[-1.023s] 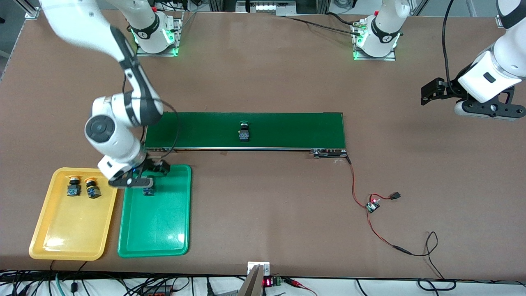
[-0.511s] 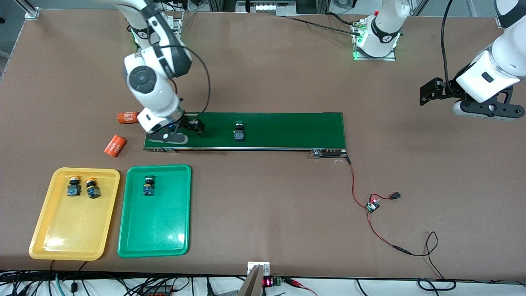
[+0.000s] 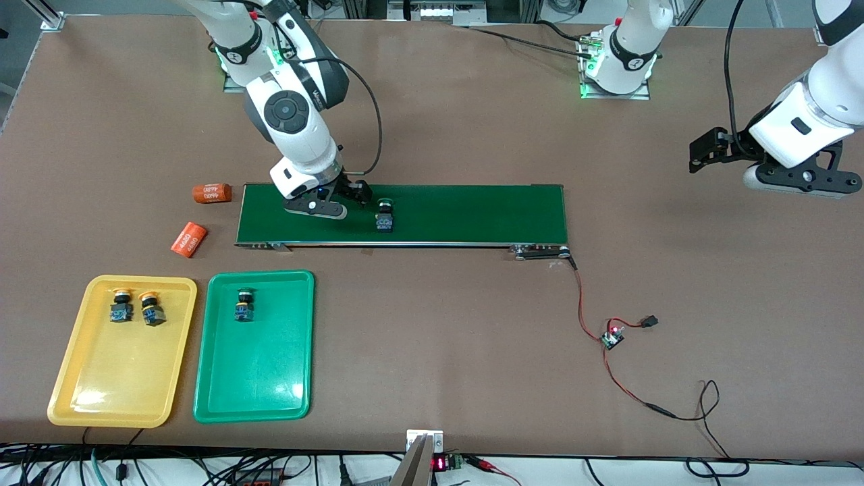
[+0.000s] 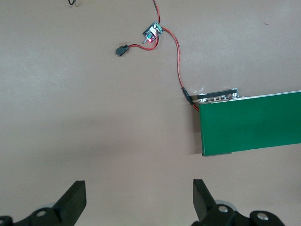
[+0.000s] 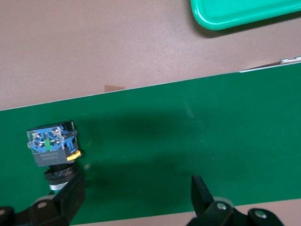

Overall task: Sort buttons by color to trays
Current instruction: 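Return the right gripper to the belt and grasp the last black button, then carry the black button into the green tray and open the right gripper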

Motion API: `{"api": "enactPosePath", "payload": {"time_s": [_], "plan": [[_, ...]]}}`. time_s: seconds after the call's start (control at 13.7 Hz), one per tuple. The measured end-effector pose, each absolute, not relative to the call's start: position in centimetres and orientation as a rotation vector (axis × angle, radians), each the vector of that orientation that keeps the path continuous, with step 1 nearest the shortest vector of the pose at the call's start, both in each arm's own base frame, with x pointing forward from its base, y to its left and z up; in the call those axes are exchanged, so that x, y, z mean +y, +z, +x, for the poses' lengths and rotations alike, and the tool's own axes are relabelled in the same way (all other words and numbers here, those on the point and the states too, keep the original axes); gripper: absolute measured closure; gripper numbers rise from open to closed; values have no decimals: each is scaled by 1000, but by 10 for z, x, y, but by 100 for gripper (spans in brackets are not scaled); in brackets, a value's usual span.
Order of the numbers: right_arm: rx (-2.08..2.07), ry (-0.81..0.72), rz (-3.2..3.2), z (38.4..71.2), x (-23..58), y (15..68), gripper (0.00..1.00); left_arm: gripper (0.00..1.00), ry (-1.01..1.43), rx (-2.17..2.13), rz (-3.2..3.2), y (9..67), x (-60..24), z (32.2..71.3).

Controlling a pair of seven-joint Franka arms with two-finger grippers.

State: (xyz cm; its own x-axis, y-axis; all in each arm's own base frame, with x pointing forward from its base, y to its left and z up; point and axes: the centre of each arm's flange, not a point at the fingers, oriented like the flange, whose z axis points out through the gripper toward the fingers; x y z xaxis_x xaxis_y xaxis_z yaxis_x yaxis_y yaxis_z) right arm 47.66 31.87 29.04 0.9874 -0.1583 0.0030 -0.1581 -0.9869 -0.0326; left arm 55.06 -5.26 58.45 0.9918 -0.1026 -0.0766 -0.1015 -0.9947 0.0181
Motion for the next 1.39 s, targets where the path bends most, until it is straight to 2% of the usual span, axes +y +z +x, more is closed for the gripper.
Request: {"api": "enactPosePath", "payload": {"time_s": [0.73,1.39], "plan": [[247,-12,-3093,482,322,288,0,0,-120,-174,3121,585,-58,550],[86,-41,-3144,475,341,270,0,0,-120,-174,3121,585,-58,550]]}}
